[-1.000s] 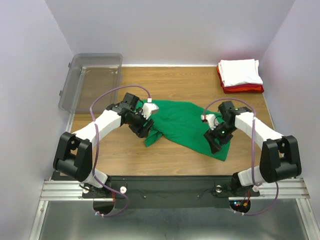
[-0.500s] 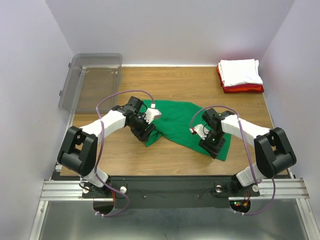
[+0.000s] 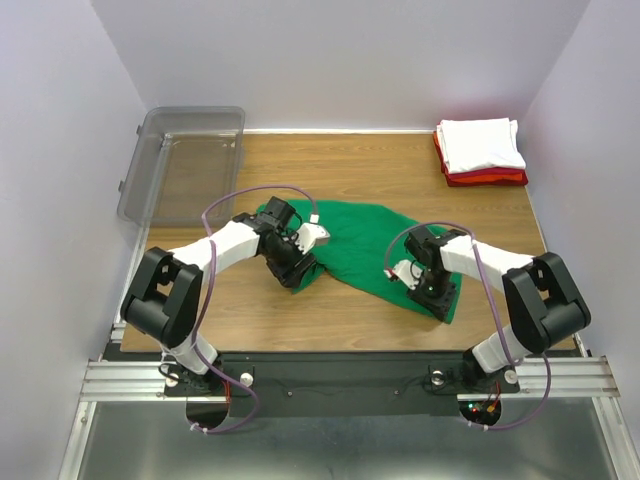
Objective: Fold and stack the t-shirts
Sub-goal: Flatten the tshirt out
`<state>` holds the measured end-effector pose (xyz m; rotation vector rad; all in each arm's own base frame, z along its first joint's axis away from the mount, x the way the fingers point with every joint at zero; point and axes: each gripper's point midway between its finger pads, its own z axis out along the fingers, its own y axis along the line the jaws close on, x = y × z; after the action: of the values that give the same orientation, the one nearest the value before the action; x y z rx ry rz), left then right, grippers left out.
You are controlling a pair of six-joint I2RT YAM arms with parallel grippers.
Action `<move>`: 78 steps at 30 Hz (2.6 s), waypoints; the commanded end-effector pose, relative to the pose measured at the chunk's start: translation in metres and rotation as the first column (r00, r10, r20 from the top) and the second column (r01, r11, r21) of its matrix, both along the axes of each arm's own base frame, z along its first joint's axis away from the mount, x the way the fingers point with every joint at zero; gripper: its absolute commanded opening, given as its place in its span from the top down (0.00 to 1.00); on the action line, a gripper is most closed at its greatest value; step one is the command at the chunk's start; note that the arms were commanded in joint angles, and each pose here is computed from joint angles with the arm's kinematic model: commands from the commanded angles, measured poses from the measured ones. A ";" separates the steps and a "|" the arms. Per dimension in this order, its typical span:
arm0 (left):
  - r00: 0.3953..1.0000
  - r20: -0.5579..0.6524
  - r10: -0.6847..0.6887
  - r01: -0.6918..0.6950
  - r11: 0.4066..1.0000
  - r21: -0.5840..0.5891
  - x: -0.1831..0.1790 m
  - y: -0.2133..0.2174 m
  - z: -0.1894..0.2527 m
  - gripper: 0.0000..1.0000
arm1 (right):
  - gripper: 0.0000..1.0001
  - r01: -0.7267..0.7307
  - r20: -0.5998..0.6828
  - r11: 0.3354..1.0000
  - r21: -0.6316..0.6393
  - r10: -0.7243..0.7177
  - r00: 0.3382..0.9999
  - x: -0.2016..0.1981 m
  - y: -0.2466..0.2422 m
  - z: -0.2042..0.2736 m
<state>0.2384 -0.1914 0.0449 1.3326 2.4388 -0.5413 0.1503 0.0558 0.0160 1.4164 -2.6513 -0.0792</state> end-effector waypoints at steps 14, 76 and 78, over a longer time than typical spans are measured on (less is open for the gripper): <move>0.984 0.157 -0.082 0.062 0.989 0.133 0.026 0.059 0.065 1.00 | 0.99 0.187 0.349 0.978 0.093 -0.208 0.914 0.086 -0.032 0.081; 0.817 0.527 -0.236 0.238 0.969 0.065 0.142 -0.021 0.069 0.69 | 0.99 0.451 0.318 0.867 0.210 -0.497 0.807 0.161 -0.132 0.099; 0.821 0.532 -0.208 0.225 0.974 0.034 0.152 -0.027 0.078 0.79 | 1.00 0.451 0.313 0.868 0.209 -0.496 0.810 0.161 -0.132 0.097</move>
<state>0.3627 -0.1982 0.0790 1.6345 1.9056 -0.1470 0.3036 -0.0751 0.1058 0.8093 -3.2826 -0.0404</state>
